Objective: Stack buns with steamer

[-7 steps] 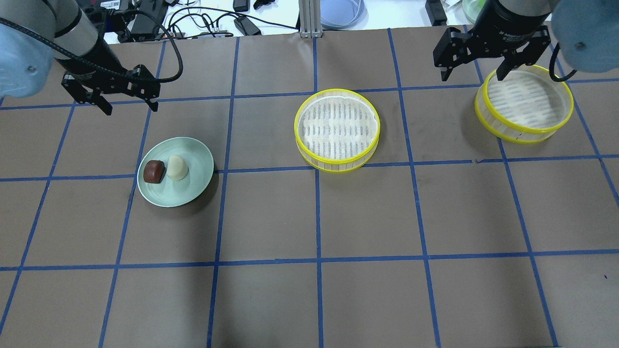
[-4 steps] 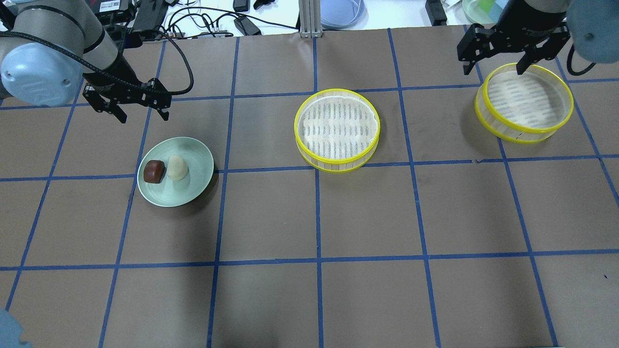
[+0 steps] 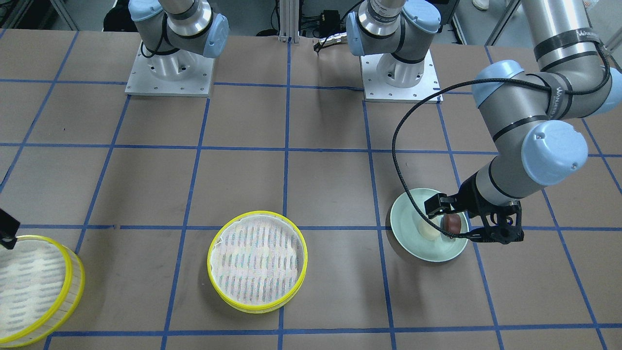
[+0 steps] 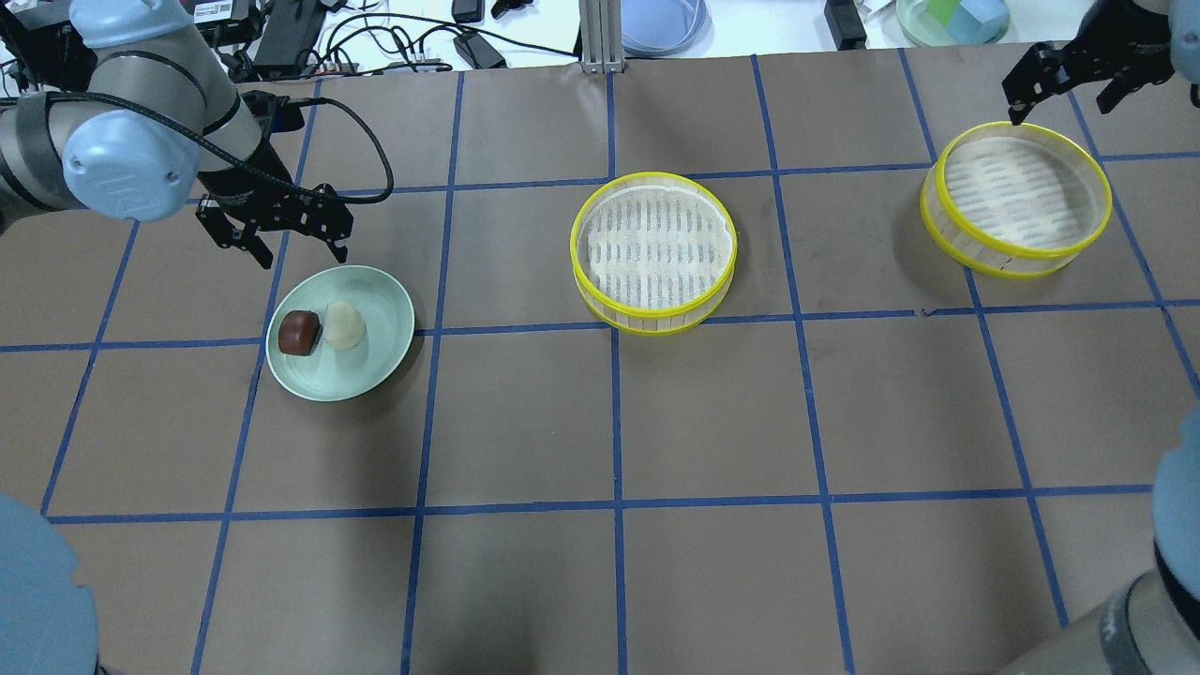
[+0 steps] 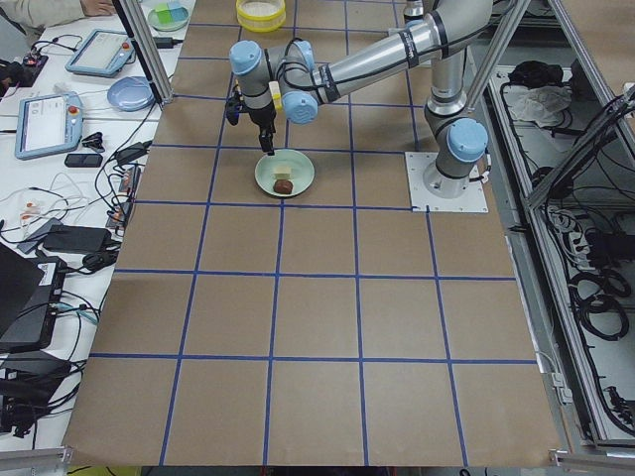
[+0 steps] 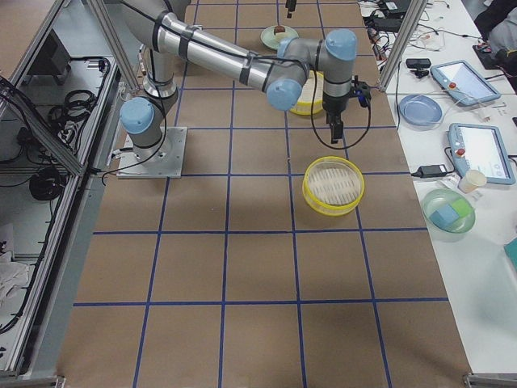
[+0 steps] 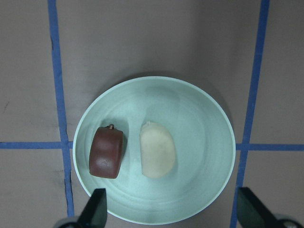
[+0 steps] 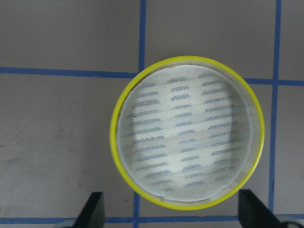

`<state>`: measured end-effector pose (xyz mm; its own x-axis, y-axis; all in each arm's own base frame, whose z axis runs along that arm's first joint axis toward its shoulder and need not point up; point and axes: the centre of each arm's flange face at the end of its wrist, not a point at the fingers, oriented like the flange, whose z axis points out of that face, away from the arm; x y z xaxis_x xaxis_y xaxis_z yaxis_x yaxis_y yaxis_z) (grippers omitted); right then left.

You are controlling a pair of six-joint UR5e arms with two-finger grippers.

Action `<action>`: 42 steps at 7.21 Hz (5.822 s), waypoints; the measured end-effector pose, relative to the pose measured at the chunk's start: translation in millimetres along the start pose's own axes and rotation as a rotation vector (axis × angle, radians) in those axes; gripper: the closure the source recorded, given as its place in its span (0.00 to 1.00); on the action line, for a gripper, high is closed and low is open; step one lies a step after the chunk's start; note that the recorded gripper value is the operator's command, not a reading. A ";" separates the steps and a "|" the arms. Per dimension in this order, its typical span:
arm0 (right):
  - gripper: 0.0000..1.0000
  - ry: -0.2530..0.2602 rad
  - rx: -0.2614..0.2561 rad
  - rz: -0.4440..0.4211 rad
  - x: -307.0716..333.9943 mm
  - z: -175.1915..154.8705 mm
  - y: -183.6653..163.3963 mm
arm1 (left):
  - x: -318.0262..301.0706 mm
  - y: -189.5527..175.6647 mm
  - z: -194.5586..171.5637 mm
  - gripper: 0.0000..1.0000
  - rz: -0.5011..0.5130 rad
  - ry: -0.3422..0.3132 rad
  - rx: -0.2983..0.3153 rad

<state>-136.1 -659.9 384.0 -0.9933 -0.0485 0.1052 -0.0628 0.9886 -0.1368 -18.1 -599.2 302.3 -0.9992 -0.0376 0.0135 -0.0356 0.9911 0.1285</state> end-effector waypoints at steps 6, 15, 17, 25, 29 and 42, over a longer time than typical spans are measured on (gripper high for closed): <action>0.19 -0.034 -0.075 0.081 106.6 132.8 9.1 | -3.3 -23.1 77.0 0.22 0.008 0.009 -0.082; 0.78 -0.027 -0.071 0.091 122.6 173.8 9.2 | 15.2 -31.1 33.4 1.00 -0.098 0.048 0.011; 1.00 -0.028 -0.071 0.096 122.5 174.1 9.2 | 56.5 -37.6 -22.4 1.00 -0.211 0.199 0.131; 1.00 -0.038 -0.071 0.152 102.6 104.5 14.6 | 216.0 -60.3 39.1 1.00 -0.371 0.582 0.160; 1.00 -0.039 0.003 0.137 9.6 25.6 0.8 | 243.0 -48.7 54.4 0.31 -0.493 0.589 0.080; 1.00 -0.062 0.025 0.253 -187.0 -38.2 11.6 | 124.2 -46.8 -14.2 0.00 -0.353 0.416 0.222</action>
<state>52.6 -633.9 400.3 -0.9818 0.1900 0.0043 0.1863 0.9666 -0.1759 -140.3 -652.0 312.1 -0.8367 -0.3729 0.4010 -0.4126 0.9108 -0.0137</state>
